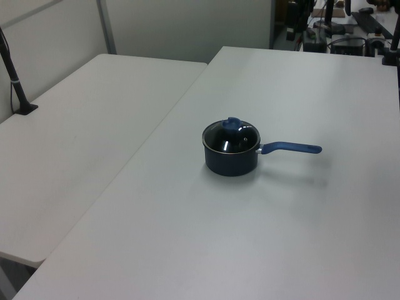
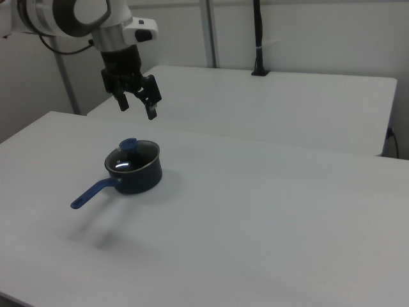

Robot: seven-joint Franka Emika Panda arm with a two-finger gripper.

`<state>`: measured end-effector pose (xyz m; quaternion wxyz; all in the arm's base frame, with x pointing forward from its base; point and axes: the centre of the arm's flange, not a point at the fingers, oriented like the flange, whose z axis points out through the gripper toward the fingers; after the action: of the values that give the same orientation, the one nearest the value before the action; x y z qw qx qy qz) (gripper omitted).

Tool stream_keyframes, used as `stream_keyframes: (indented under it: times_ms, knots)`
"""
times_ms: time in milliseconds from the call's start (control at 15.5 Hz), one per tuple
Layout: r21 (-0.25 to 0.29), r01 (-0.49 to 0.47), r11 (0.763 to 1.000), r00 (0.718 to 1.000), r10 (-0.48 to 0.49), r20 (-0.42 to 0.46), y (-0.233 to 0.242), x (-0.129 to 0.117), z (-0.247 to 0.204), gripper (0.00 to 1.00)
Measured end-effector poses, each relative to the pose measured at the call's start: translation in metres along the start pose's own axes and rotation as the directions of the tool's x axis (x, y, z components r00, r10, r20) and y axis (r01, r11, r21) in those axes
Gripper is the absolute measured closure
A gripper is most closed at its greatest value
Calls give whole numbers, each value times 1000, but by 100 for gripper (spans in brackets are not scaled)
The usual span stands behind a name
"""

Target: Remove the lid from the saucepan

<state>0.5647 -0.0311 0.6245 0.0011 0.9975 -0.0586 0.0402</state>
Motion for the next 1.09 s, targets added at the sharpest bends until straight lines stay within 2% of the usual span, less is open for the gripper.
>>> stream_keyframes:
  times_ms: [322,579,1095]
  knots:
    - [-1,-1,1000,1000,1,10,0,2,4,0]
    - [10,-12,1000,998,12,56,6,-4,-3,0]
    - [17,77,997,993,-78,92,4,-6,3,3]
